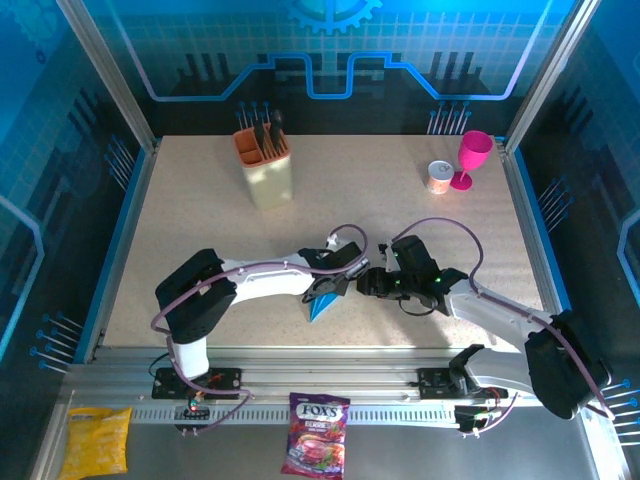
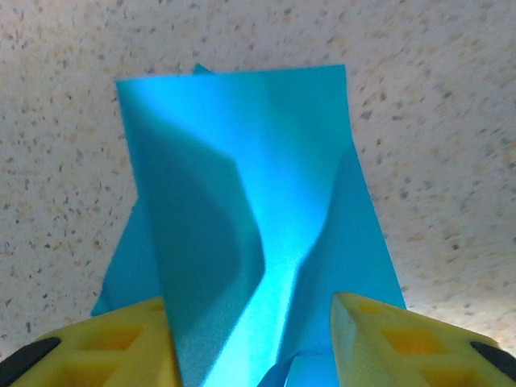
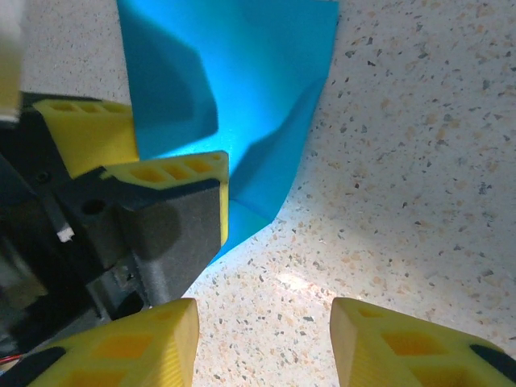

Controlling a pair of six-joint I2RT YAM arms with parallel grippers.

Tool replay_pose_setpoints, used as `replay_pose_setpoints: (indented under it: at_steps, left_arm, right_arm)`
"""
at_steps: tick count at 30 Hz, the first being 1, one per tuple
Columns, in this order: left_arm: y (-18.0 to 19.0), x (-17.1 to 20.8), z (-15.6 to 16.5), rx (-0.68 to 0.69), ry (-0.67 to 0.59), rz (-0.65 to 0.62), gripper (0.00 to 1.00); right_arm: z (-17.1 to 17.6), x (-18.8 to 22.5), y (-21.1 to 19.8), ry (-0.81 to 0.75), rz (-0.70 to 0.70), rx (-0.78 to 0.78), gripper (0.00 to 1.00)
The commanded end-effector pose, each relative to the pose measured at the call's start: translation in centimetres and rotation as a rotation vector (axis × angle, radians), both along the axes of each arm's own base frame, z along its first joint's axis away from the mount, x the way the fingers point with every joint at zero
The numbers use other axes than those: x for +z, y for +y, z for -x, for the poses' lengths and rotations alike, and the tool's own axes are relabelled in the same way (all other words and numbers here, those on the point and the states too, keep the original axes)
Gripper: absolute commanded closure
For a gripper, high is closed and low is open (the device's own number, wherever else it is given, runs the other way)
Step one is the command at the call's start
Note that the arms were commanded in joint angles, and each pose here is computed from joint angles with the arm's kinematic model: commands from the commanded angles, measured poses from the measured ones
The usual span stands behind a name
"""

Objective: Fold a paper plane with a square sheet of paper (pick it up from the middle)

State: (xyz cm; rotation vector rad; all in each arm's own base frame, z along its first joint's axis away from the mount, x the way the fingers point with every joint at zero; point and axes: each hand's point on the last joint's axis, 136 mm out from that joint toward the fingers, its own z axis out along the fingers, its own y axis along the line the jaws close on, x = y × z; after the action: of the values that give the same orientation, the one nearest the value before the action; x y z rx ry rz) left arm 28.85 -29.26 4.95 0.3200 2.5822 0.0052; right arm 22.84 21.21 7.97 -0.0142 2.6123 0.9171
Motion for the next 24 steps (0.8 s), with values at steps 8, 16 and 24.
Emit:
replay_pose_setpoints:
  at_steps: [8,16,24]
  left_arm:
    - [-0.1,1.3,-0.2,-0.030,0.008,-0.014,0.52]
    - [-0.7,6.0,-1.9,-0.037,-0.076,0.041,0.51]
    - [0.3,13.9,-3.9,-0.037,-0.197,0.120,0.37]
  right_arm:
    - [-0.4,0.7,-0.5,-0.017,0.011,-0.009,0.52]
    - [-0.6,1.2,-0.9,-0.027,0.006,-0.018,0.51]
    - [-1.5,3.1,-2.8,-0.071,0.030,-0.064,0.39]
